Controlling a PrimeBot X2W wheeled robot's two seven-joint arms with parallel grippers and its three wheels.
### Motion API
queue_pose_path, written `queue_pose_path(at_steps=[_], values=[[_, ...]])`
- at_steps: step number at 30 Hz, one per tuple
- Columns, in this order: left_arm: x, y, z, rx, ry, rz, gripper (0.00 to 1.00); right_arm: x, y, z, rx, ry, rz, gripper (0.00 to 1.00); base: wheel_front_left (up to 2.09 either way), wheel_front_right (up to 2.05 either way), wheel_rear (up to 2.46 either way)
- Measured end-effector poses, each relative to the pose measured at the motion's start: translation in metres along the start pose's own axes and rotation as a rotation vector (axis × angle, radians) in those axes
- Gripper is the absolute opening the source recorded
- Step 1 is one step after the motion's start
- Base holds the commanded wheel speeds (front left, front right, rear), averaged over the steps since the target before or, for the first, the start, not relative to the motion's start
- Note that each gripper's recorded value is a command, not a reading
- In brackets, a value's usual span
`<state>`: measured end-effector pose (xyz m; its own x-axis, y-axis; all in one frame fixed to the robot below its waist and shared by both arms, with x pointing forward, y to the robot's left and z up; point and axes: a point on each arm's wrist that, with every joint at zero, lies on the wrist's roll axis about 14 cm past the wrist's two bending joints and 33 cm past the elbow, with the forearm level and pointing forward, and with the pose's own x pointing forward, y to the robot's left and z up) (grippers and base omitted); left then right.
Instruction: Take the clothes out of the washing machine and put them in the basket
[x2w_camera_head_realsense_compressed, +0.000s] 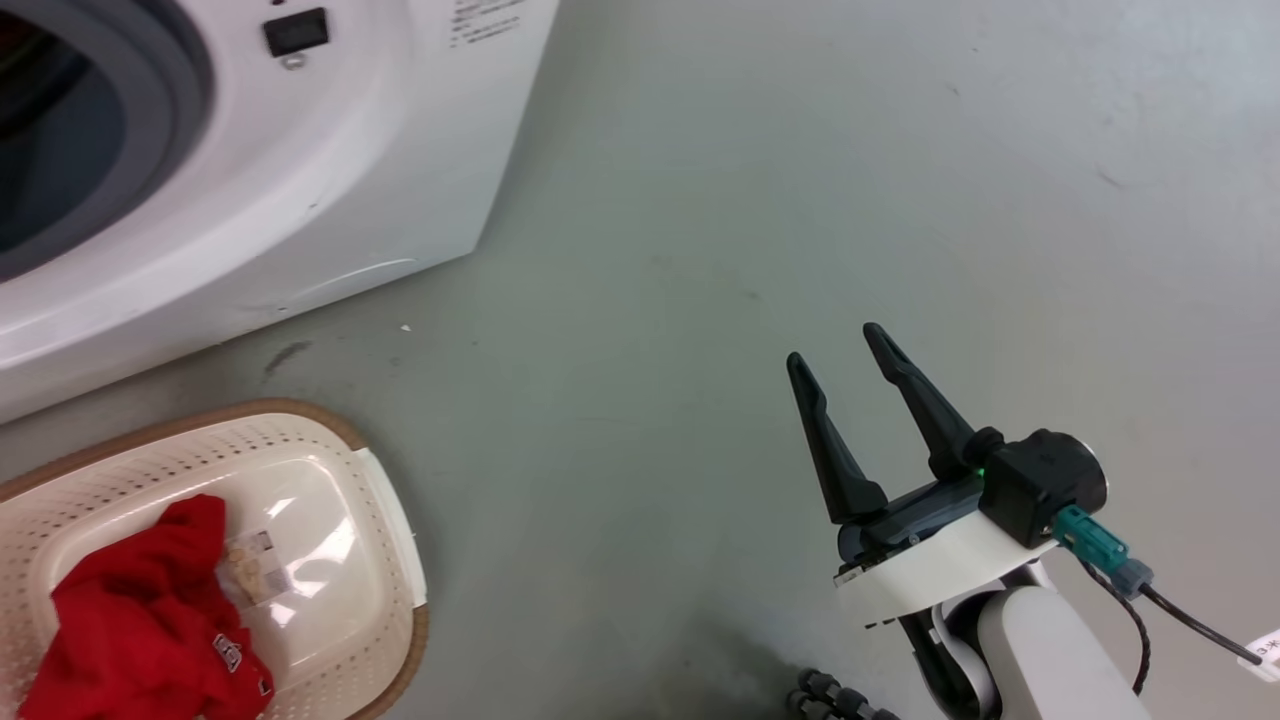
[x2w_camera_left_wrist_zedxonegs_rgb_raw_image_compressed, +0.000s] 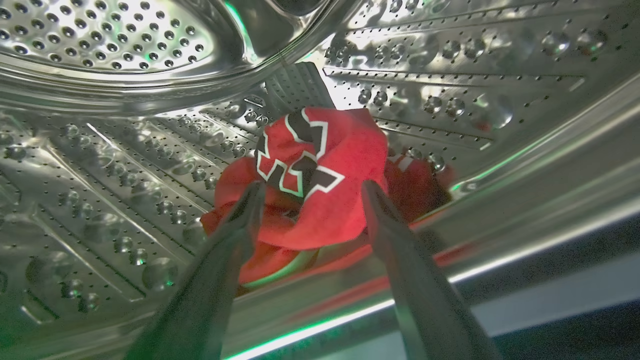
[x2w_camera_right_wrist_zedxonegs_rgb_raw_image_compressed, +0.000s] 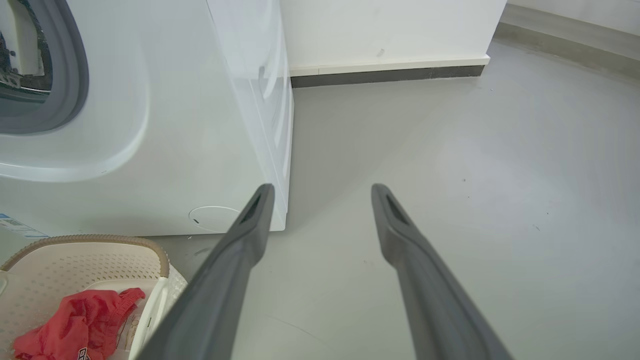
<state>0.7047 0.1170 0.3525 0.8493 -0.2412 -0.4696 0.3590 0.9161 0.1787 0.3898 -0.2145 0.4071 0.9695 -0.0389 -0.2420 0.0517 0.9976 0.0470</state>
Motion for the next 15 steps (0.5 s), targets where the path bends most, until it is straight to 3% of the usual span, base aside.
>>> queue_pose_path(at_steps=[15], values=[[0.045,0.013,-0.014,0.063,0.197,0.019,1.00,-0.005,-0.002,-0.032,0.014,0.099,-0.017,1.00,0.00,0.00,0.00]])
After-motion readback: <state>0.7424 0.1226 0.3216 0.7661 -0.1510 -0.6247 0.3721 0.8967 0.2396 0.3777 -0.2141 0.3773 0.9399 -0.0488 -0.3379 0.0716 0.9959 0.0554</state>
